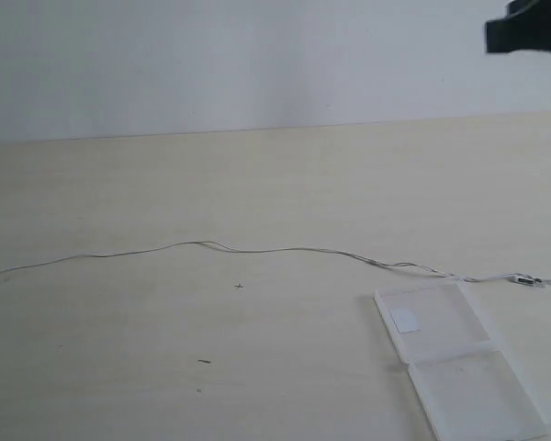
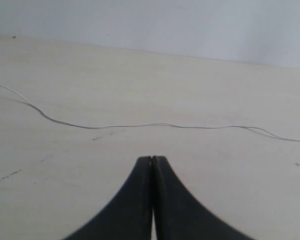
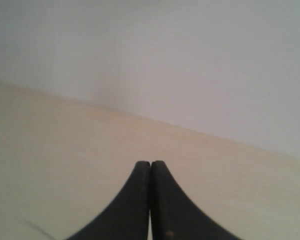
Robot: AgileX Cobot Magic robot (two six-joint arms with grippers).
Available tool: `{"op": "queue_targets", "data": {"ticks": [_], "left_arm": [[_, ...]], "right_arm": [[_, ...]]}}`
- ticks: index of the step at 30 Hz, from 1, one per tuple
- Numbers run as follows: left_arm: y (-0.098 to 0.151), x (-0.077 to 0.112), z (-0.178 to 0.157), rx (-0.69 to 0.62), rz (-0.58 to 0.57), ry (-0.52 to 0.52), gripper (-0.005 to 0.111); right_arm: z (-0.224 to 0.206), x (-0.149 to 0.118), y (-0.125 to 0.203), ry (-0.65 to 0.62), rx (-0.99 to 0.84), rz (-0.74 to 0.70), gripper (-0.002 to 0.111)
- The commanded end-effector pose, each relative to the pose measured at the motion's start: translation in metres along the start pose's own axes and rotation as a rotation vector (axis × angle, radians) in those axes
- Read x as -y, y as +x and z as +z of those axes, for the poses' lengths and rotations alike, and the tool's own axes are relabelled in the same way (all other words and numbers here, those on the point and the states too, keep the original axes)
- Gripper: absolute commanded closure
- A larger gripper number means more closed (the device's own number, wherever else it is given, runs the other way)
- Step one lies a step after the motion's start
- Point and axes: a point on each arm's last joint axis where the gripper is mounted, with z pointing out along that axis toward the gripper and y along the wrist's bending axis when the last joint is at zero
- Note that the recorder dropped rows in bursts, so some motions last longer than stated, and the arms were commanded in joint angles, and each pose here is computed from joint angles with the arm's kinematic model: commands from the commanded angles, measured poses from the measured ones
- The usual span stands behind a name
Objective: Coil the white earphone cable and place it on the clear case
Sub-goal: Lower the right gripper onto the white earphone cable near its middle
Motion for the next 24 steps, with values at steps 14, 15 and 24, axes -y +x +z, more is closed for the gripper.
{"op": "queue_targets", "data": {"ticks": [14,15,24], "left_arm": [[0.0,-0.001,0.0,0.01,0.005,-0.005,0.107],[0.0,-0.001,0.0,0.01,0.005,-0.005,0.107],[0.0,-0.001,0.0,0.01,0.005,-0.005,0.107]], "right_arm": [[0.164,-0.112,-0.007,-0.674,-0.417,-0.804,0.108],[0.174,-0.118,-0.002,-0.674,-0.415,-0.808,0.108],[0.244,-0.149,0.043,-0.674,-0.48,-0.719,0.104]]}}
